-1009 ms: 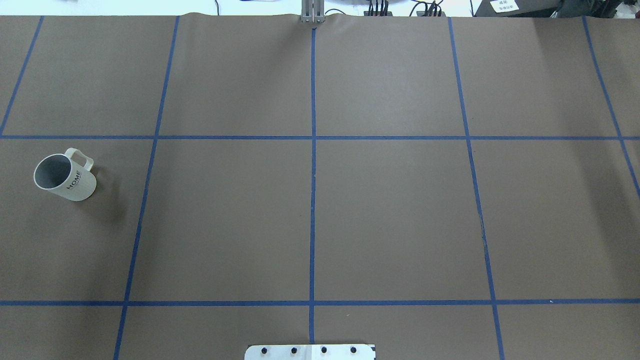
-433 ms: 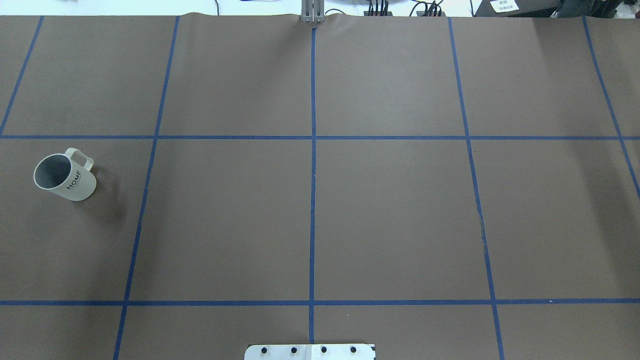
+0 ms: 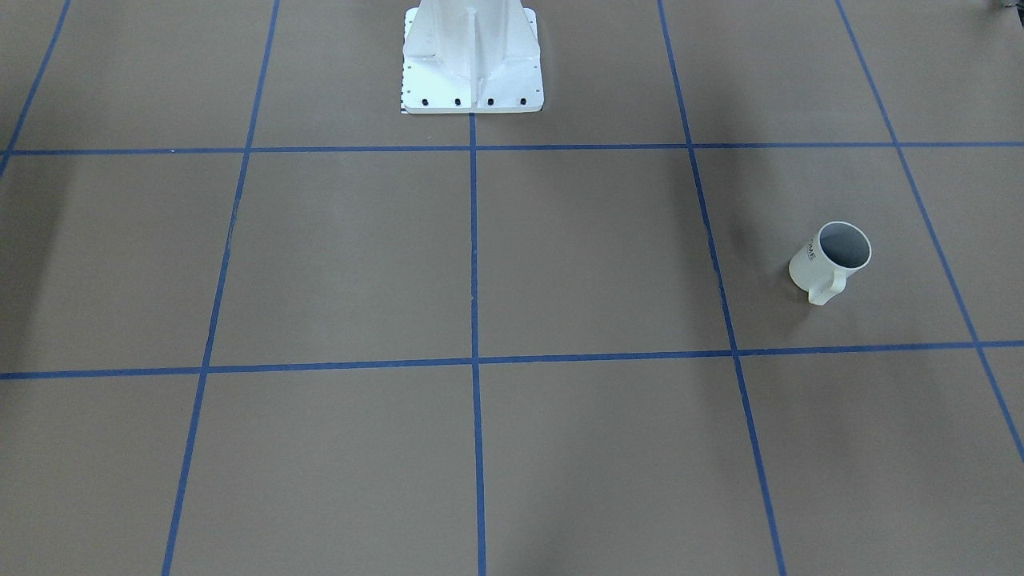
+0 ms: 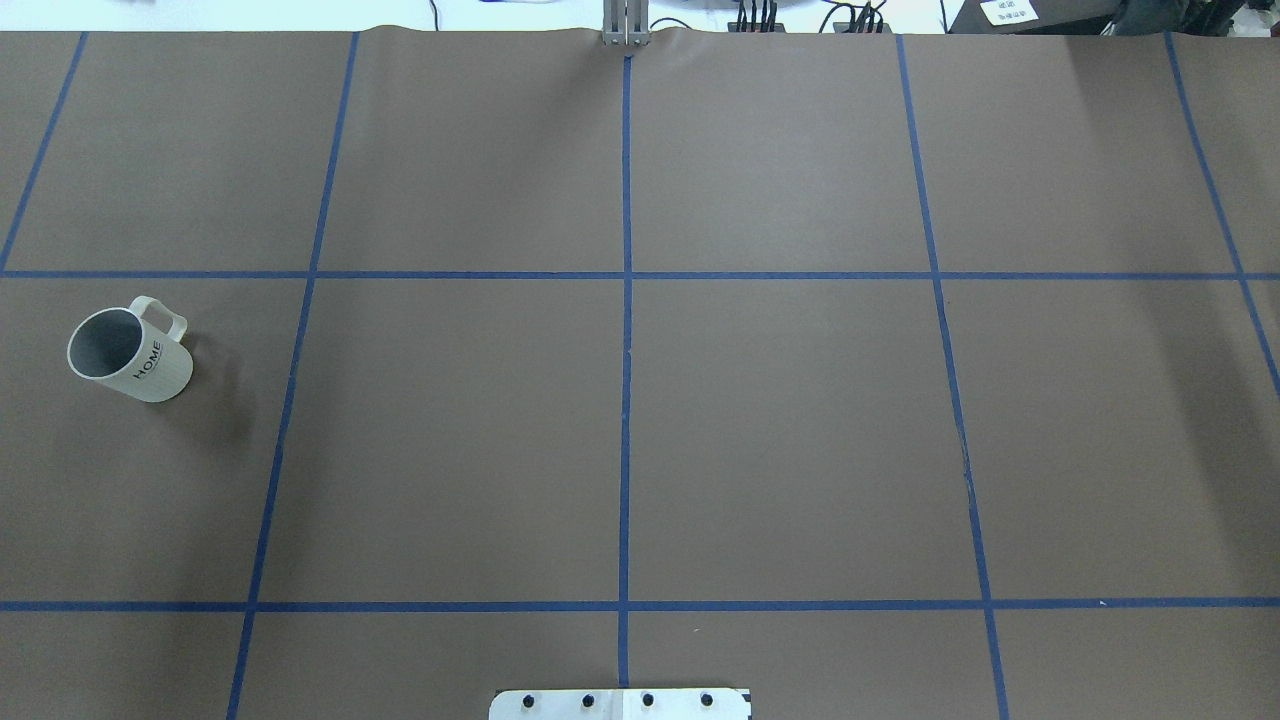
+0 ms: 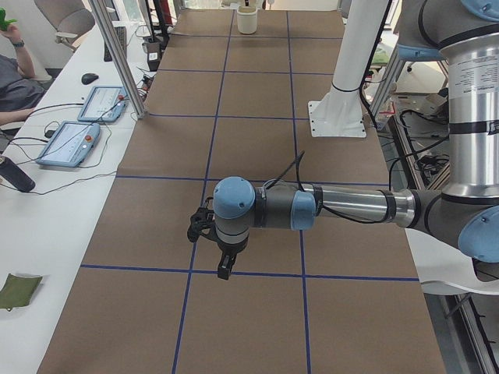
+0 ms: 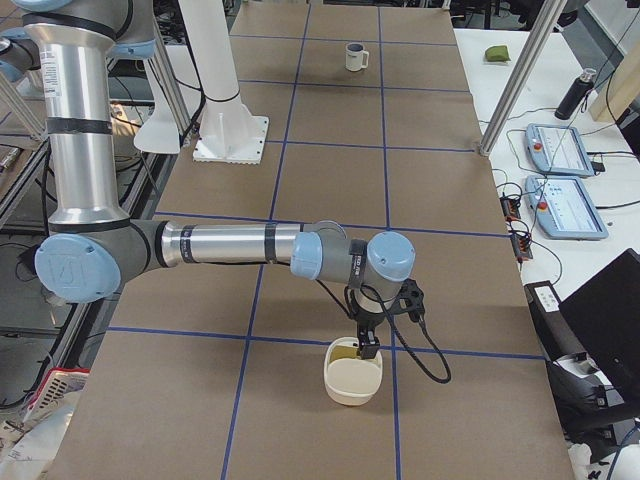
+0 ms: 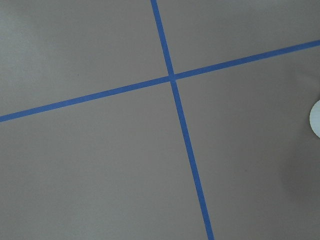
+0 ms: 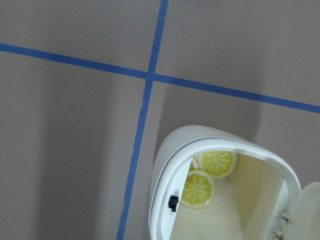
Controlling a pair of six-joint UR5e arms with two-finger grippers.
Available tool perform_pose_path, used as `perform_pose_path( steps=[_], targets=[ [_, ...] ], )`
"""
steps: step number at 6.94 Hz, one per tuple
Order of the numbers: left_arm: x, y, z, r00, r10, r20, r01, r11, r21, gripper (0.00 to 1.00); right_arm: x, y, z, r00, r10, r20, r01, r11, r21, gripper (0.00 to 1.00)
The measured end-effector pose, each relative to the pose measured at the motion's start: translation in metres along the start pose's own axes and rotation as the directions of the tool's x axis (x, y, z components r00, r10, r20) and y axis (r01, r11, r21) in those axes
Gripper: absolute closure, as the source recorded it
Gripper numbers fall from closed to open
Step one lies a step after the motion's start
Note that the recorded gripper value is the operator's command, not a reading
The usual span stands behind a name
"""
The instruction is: Left arm hands cup to right arm to dump lemon
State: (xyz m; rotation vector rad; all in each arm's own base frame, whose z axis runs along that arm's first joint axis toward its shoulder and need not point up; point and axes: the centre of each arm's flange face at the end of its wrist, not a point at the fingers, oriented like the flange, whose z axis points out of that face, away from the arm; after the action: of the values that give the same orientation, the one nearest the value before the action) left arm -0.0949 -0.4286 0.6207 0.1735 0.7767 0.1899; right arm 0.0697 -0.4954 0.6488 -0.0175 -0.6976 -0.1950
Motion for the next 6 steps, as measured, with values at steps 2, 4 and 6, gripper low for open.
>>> perform_pose_path(
  steps=[2, 4, 6],
  targets=[
    [-0.0017, 0.0044, 0.0023, 1.0, -0.007, 0.002, 0.007, 1.0, -0.006, 0.0, -0.0016, -0.0009, -0.0013, 1.0, -0.005, -0.001, 0.005, 1.0, 0.005, 0.0],
    [-0.0027, 0.0067, 0.0035, 1.0, -0.014, 0.005, 0.014, 1.0, -0.009, 0.0, -0.0033, -0.0017, -0.0035, 1.0, -0.009, -0.003, 0.009, 1.0, 0.011, 0.0],
    [-0.003, 0.0075, 0.004, 1.0, -0.017, 0.005, 0.017, 1.0, -0.01, 0.0, -0.0041, -0.0025, -0.0046, 1.0, -0.01, -0.003, 0.01, 1.0, 0.013, 0.0]
  ],
)
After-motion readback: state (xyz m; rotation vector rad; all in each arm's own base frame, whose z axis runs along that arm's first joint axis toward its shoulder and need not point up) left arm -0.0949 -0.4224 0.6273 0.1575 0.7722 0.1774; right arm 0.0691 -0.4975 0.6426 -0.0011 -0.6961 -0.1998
